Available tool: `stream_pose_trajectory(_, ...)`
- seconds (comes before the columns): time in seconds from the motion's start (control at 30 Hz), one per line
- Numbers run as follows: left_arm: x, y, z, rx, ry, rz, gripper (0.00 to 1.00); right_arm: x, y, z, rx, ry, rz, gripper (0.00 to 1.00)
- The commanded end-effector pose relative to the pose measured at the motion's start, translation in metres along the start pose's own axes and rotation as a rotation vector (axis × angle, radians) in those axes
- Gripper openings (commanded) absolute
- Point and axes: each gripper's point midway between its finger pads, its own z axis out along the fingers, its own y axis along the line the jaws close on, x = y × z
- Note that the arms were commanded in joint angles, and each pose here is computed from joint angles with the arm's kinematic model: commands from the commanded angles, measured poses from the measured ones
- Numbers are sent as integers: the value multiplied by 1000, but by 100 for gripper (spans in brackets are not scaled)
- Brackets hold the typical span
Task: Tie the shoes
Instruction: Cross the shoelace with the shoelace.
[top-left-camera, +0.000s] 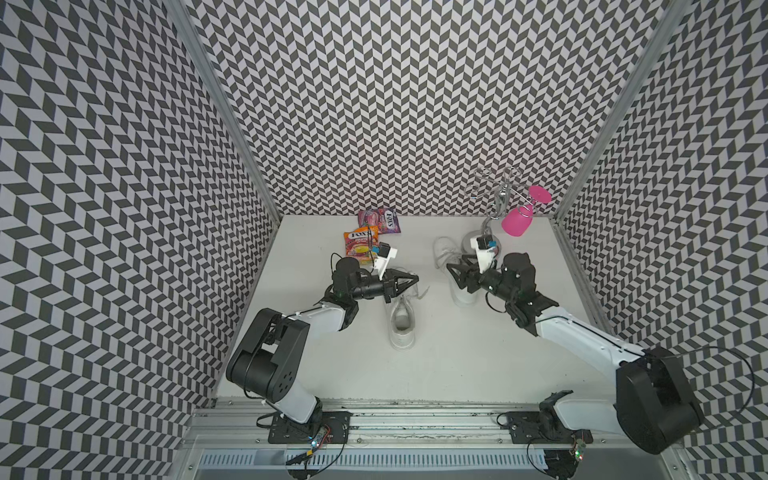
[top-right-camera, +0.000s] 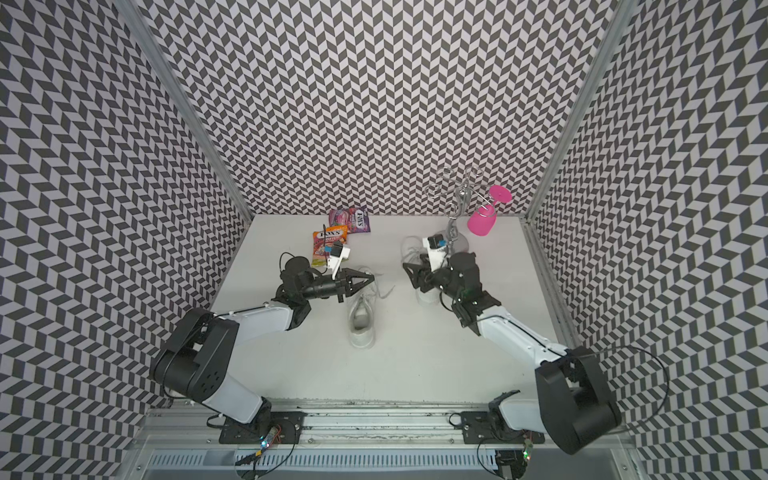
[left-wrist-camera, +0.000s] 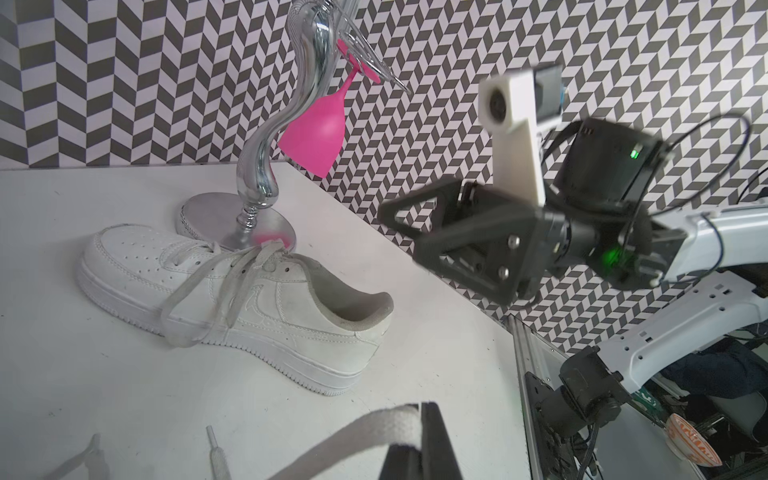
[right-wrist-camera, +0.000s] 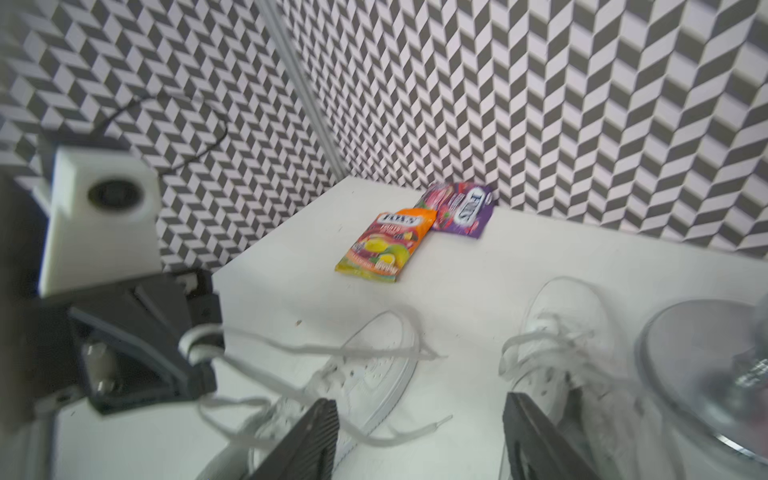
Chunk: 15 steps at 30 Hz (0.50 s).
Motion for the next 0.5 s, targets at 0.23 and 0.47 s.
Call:
stream_pose_trajectory(0.23, -3, 3, 2, 7, 5, 9, 4, 43, 50, 39, -212, 35, -144, 66)
stream_pose_trajectory(0.47, -3, 4, 2, 4, 5, 1, 4, 60, 55, 74, -220, 98, -152, 67)
